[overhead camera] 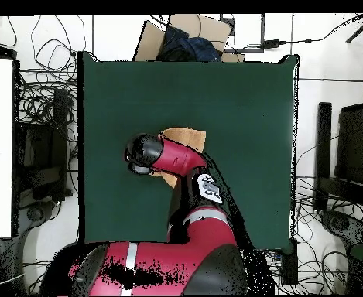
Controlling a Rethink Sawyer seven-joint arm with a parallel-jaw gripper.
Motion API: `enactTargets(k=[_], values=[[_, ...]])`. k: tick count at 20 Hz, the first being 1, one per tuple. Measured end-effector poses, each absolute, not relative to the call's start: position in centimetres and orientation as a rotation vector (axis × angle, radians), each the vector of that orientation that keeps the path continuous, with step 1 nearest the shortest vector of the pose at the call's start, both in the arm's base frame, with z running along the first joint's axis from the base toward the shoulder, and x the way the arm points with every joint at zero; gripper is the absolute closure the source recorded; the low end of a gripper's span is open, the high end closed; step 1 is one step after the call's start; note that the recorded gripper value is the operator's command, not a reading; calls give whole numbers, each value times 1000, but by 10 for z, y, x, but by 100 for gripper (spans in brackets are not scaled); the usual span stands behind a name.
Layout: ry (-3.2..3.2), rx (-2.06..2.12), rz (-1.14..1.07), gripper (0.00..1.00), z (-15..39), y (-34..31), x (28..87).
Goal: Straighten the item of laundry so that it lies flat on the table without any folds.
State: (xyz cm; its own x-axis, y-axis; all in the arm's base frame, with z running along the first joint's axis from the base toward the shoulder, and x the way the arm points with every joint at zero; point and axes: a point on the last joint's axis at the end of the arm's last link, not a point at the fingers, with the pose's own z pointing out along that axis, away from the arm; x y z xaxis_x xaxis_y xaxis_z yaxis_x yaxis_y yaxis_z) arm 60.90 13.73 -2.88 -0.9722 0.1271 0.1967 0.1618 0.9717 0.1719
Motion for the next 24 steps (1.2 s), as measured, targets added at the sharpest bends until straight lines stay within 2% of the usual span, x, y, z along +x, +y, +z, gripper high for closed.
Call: enactTargets(k=[19,20,24], values=[[-2914,-192,-275,100,-40,149,599],[-2905,-193,-275,0,-46,150,595],[-2898,-192,-277,0,-50,151,593]])
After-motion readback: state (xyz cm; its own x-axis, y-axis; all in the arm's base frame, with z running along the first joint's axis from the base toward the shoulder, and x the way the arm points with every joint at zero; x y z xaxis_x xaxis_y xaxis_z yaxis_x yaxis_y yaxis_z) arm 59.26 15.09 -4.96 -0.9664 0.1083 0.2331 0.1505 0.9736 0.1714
